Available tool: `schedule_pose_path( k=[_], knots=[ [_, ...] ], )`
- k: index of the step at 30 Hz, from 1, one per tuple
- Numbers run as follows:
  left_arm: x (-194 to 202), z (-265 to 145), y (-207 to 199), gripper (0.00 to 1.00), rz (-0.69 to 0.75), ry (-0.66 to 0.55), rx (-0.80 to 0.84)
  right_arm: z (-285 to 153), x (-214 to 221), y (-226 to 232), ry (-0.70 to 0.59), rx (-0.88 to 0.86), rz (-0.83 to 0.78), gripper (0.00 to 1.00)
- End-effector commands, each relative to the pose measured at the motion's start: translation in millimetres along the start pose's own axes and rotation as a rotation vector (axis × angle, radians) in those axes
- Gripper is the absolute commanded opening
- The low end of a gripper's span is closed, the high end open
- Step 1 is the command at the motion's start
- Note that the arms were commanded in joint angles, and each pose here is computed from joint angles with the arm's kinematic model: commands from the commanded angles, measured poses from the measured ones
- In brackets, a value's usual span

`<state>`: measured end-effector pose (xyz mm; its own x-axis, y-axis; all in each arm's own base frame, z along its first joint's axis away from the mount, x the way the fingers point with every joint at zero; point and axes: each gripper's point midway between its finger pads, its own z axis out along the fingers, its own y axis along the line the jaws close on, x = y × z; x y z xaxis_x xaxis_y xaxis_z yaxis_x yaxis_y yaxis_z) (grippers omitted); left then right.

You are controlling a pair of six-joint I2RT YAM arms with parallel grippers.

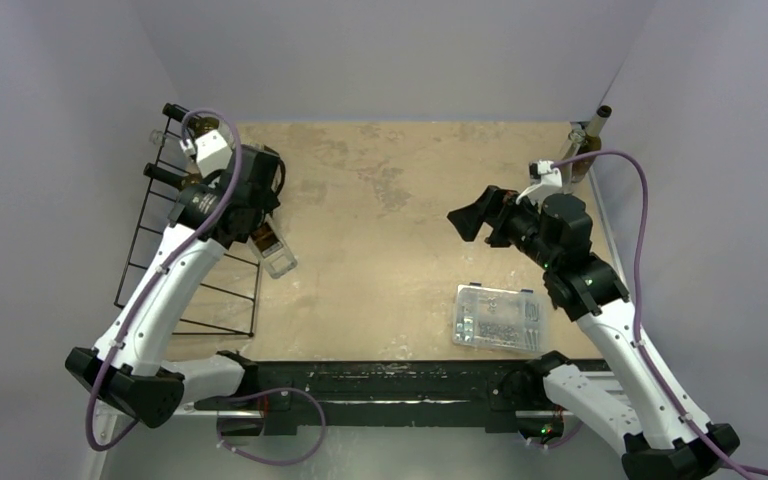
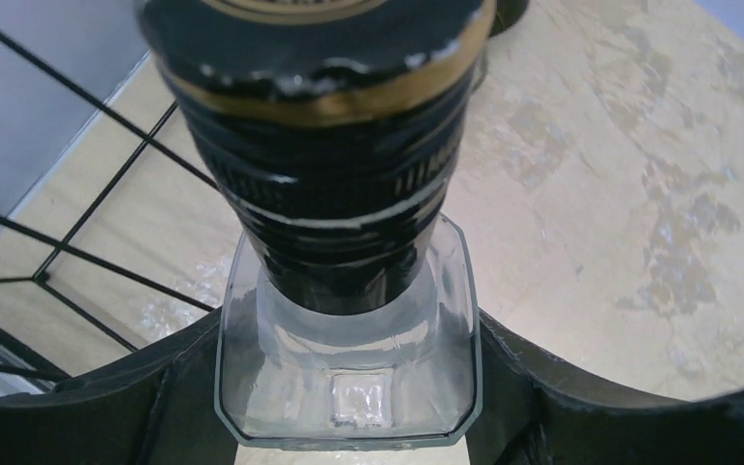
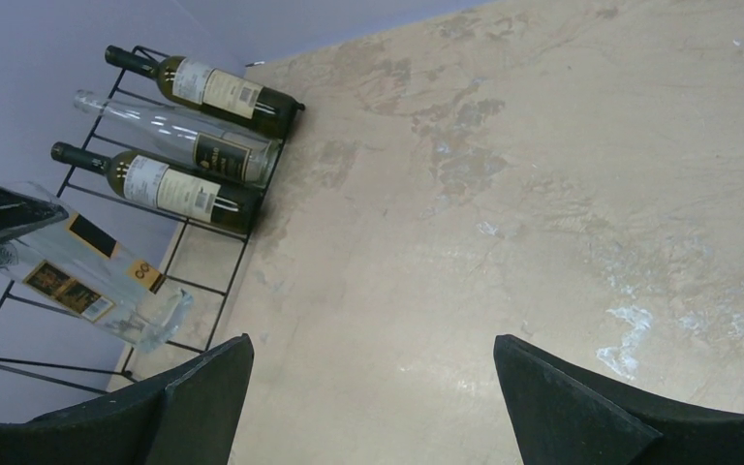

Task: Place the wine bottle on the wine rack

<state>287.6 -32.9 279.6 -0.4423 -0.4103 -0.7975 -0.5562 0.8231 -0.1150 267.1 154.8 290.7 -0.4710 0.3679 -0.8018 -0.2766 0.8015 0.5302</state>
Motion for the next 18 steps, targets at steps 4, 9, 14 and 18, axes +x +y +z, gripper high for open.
schedule_pose_path(
  k=[4, 9, 14, 18],
  knots=[
    [-42.6, 3.9, 39.3, 0.00, -0.412, -0.108, -0.156, 8.5, 3.7, -3.5, 0.017, 0.000, -0.040, 0.99],
    [-46.9, 23.7, 51.5, 0.00, -0.552, -0.113, -0.210, 21.7, 8.9, -4.1, 0.049, -0.012, -0.051, 0.99],
    [-47.2, 48.0, 54.6, 0.00, -0.624, -0.097, -0.262, 36.8, 13.9, -5.3, 0.080, -0.021, -0.062, 0.99],
    [-41.8, 67.0, 63.6, 0.00, -0.645, -0.085, -0.332, 49.0, 21.2, -10.4, 0.112, -0.014, -0.069, 0.99]
  ],
)
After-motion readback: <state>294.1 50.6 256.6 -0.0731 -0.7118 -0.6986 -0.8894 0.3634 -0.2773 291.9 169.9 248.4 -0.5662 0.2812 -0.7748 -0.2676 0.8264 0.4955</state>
